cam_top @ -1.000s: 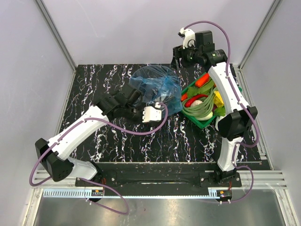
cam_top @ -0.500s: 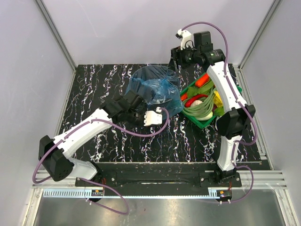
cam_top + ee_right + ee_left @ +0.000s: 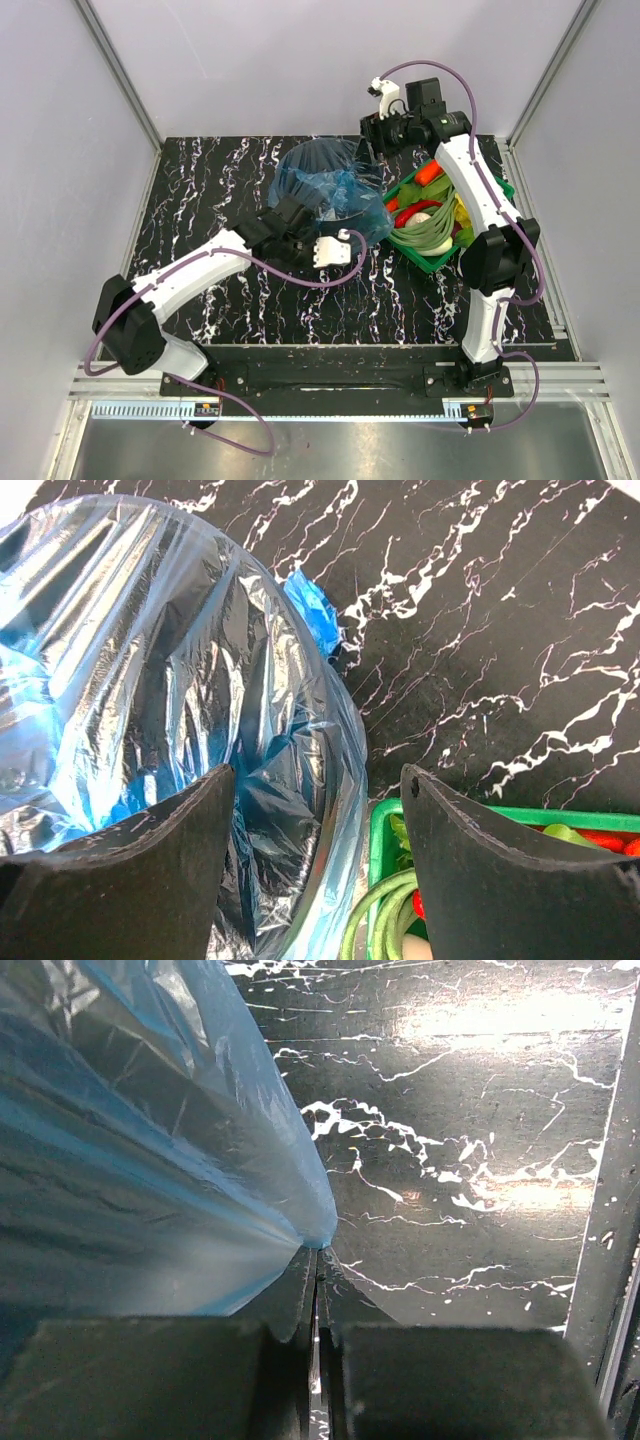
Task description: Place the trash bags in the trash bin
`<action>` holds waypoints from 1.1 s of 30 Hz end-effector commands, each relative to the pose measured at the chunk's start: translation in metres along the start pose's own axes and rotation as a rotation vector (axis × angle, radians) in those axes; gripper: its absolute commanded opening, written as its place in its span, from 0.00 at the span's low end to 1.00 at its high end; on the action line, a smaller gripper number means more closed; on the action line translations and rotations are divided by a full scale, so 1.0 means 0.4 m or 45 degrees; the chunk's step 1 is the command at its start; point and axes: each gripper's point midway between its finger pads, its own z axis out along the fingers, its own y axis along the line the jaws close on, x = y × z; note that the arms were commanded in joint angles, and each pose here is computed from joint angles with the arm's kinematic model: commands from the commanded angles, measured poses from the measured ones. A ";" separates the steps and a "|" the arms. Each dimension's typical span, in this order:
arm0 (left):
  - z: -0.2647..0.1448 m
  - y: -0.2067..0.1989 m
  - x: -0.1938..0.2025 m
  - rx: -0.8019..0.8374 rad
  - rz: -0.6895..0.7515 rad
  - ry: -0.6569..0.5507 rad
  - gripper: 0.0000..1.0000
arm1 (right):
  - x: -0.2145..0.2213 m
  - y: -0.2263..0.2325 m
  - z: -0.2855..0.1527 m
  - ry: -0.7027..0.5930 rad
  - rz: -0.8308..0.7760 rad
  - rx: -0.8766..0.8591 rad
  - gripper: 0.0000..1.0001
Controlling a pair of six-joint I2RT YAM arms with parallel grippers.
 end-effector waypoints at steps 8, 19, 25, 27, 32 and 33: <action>0.066 0.010 0.002 0.007 0.008 -0.022 0.00 | -0.032 0.025 -0.010 -0.055 -0.069 -0.023 0.73; 0.121 0.002 0.060 0.018 0.023 0.053 0.00 | -0.014 0.007 0.001 -0.030 -0.068 0.010 0.72; 0.137 -0.002 0.072 0.017 0.023 0.064 0.00 | -0.010 -0.005 0.007 -0.022 -0.081 0.031 0.72; 0.142 -0.005 0.079 0.019 0.021 0.072 0.00 | -0.010 -0.009 0.009 -0.021 -0.083 0.038 0.72; 0.151 -0.007 0.098 0.004 0.011 0.094 0.00 | -0.008 -0.020 0.015 -0.014 -0.091 0.053 0.72; 0.154 -0.010 0.105 0.004 0.006 0.099 0.00 | -0.010 -0.022 0.016 -0.017 -0.097 0.058 0.72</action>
